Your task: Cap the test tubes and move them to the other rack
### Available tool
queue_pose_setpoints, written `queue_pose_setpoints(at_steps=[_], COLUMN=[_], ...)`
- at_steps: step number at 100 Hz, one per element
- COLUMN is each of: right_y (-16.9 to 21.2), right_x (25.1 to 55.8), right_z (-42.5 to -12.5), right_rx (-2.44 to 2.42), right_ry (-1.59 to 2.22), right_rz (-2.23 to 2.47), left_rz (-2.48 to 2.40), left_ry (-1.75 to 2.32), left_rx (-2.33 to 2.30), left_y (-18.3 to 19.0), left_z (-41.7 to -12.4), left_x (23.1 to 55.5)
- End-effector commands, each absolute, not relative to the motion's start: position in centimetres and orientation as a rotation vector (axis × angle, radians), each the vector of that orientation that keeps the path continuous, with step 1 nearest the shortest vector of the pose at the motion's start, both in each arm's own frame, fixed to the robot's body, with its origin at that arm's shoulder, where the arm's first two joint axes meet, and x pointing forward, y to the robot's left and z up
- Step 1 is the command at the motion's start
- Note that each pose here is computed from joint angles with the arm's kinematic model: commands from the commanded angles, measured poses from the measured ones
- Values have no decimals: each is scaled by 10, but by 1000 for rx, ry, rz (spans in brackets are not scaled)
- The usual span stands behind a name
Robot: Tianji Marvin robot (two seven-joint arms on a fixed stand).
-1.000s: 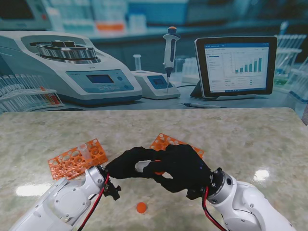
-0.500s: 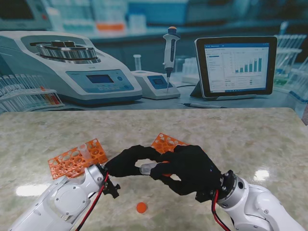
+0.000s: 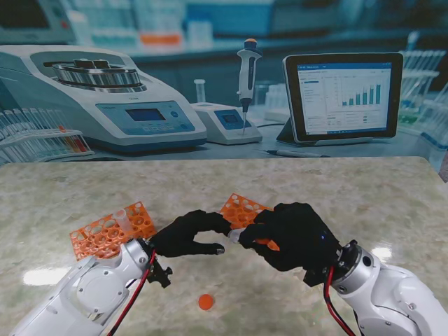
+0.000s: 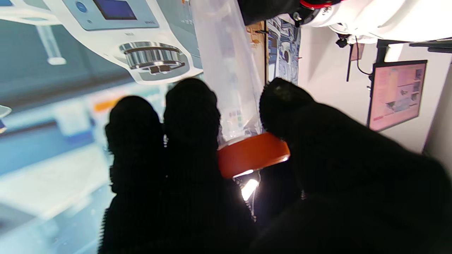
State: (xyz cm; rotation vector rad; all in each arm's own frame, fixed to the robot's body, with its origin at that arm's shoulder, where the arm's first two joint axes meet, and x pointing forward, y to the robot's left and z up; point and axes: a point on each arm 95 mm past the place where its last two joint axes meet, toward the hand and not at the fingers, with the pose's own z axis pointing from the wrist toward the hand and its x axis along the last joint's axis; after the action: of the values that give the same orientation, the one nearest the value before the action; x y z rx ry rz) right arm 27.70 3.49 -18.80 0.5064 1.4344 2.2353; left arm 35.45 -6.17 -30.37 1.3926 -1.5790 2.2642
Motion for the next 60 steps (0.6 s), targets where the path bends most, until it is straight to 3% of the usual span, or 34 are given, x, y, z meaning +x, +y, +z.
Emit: queue_pose_setpoints(at_steps=[1,60], right_y=[31,8], right_x=[282,348], right_z=[-189,-211], right_rx=[535,833], right_ry=[1439,1498], right_rz=[2210,1978], left_rz=[2258,2257], left_ry=[-1590,-1606], left_rx=[1392,1388], left_y=[-61,-59], left_z=[-303,-303], left_x=[353,353])
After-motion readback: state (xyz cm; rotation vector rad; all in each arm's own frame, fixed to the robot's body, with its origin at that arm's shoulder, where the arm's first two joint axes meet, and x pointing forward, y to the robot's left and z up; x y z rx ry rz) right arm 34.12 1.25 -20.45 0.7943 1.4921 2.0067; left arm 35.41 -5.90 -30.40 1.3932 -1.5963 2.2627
